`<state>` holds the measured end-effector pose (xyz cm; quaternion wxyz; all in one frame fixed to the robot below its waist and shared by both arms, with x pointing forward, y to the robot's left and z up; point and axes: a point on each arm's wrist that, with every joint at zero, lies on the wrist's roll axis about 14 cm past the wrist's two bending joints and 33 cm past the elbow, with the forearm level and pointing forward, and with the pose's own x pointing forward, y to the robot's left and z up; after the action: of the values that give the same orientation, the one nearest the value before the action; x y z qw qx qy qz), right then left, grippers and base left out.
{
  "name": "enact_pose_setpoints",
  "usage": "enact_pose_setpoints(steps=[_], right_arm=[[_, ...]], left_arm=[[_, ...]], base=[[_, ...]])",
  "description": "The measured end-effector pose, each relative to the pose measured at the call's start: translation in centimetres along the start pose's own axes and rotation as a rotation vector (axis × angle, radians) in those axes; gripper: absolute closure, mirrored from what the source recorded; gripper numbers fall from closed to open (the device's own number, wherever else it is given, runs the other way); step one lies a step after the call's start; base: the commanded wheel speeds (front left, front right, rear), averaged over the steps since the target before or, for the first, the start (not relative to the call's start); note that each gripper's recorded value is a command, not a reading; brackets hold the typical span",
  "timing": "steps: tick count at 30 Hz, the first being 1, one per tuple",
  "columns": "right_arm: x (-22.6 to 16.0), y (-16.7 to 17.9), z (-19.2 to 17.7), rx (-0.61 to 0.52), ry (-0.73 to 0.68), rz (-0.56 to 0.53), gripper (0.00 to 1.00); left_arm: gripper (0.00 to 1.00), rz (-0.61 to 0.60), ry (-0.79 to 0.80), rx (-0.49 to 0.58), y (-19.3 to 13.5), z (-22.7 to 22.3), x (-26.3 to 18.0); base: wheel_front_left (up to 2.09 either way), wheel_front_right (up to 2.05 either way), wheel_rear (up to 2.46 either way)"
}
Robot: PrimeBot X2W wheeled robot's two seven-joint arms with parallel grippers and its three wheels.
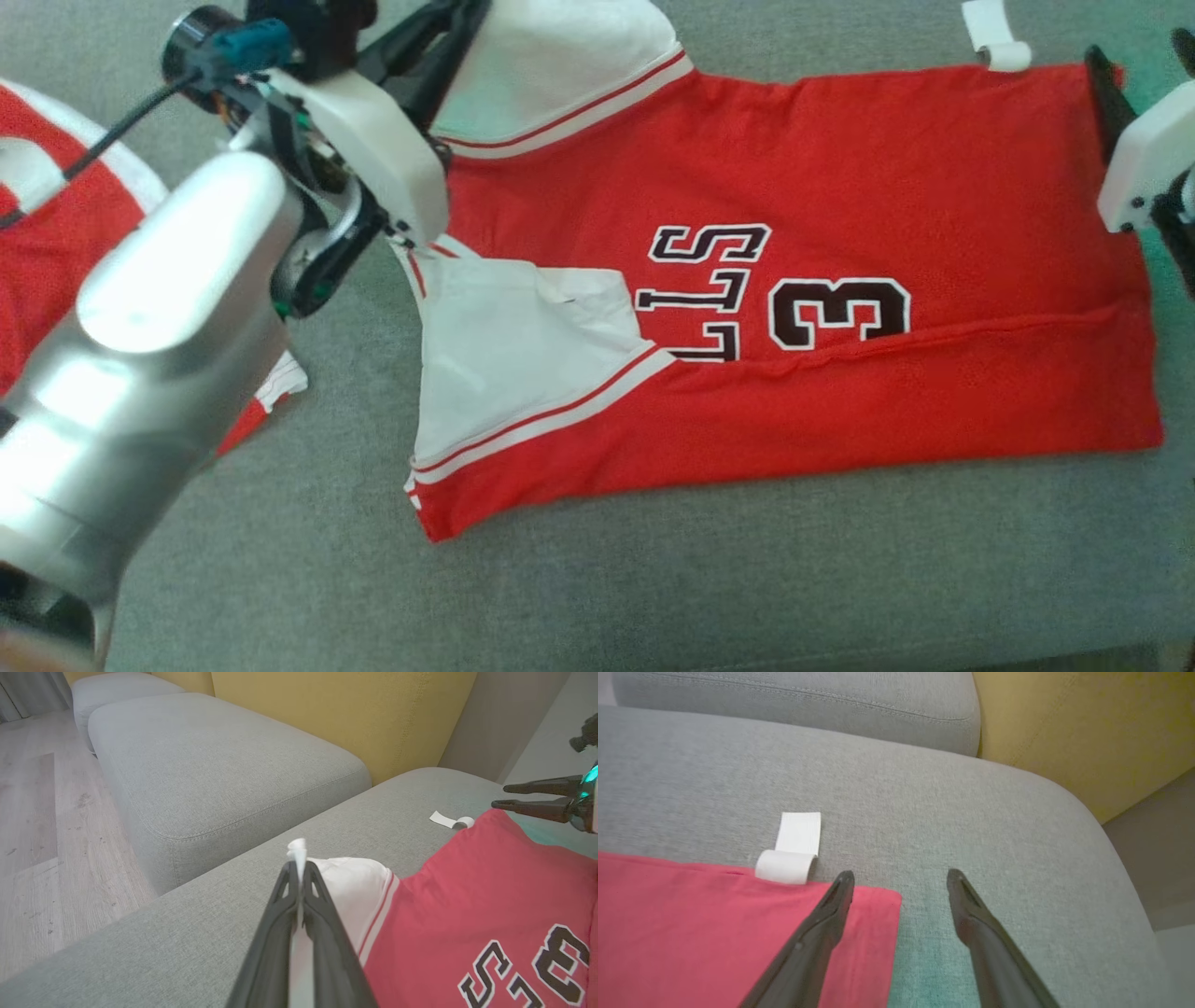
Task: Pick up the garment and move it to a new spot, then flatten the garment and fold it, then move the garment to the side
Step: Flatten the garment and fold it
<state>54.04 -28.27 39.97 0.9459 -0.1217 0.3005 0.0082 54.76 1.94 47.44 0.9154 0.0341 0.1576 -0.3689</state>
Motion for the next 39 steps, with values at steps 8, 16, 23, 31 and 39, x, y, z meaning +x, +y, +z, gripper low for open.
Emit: enact_pose_setpoints(steps=[8,16,23,31,39], right_arm=[[1.5,0.3,-2.9,0.031,0.111,0.005,0.00],[2.2,1.0,-3.3,0.102,0.157,0.024,1.00],[1.7,1.4,-2.1,0.120,0.096,0.037,1.00],[1.0,0.4,4.2,0.137,-0.140,0.033,1.00],[1.4,0.2,7.7,0.139,-0.272,0.036,1.00]], left_arm=[[1.00,-0.006,-0.001,-0.002,-0.1,-0.2,0.0],[1.00,0.016,0.005,-0.006,0.6,-0.6,-0.1],[1.00,0.035,-0.011,0.005,0.9,0.3,-0.4],[1.00,0.107,-0.063,0.009,3.0,1.6,-0.6],[1.00,0.187,-0.129,0.060,6.3,3.6,0.6]], base=[[0.00,0.00,0.00],[0.00,0.00,0.00],[0.00,0.00,0.00],[0.00,0.00,0.00],[0.00,0.00,0.00]])
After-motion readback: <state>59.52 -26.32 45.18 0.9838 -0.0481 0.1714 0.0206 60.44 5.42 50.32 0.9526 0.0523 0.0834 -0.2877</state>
